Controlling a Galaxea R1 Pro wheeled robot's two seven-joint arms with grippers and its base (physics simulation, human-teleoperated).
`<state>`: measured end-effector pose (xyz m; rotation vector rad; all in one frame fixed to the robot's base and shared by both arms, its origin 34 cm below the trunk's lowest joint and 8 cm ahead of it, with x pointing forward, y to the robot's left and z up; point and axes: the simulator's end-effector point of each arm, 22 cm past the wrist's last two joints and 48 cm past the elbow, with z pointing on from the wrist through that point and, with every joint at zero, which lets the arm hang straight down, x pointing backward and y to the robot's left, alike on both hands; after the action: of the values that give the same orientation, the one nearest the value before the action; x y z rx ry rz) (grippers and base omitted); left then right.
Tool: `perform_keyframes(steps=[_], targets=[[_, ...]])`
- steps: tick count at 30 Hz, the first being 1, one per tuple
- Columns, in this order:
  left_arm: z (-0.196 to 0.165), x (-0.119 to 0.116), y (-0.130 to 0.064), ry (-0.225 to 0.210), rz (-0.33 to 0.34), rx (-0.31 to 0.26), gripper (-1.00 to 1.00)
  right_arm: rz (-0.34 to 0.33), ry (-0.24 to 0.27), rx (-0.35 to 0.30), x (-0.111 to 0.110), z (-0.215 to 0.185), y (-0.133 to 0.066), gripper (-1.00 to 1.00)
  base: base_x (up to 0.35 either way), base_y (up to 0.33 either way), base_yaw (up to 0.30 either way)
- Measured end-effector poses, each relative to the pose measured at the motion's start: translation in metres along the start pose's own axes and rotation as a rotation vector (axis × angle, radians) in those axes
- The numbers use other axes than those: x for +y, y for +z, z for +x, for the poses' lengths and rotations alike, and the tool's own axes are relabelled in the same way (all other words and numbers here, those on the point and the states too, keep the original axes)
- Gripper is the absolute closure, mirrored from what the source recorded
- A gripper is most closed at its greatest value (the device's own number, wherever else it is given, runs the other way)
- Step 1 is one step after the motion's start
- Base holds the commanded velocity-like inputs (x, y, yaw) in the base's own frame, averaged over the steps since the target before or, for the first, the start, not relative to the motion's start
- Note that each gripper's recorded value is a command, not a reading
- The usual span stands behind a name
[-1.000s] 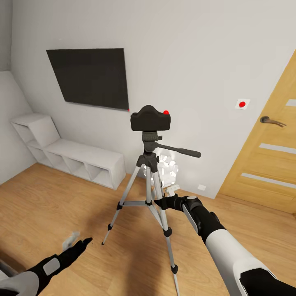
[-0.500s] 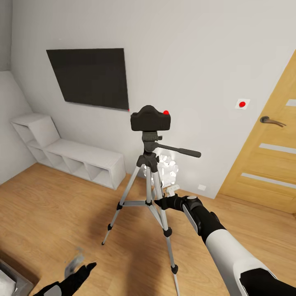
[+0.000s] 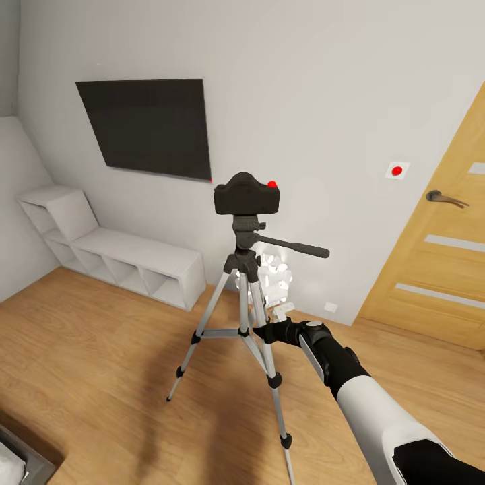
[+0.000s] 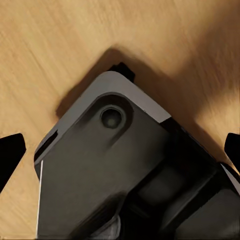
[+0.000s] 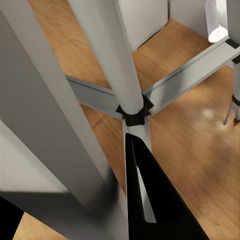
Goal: Attach the digital camera to the camera tripod in the bedroom.
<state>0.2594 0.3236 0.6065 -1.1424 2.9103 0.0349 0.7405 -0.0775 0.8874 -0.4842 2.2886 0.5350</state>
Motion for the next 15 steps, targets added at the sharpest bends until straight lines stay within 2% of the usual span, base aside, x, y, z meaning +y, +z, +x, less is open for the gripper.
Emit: perform_keyframes(steps=[8,15], targets=[[0.076,0.017,0.002,0.007,-0.051,0.096,-1.0,0.0,0.0,0.0,0.0,0.0,0.0,1.0,0.0,0.0,0.0],[0.104,0.028,0.001,0.009,-0.068,0.114,-1.0,0.0,0.0,0.0,0.0,0.0,0.0,1.0,0.0,0.0,0.0]])
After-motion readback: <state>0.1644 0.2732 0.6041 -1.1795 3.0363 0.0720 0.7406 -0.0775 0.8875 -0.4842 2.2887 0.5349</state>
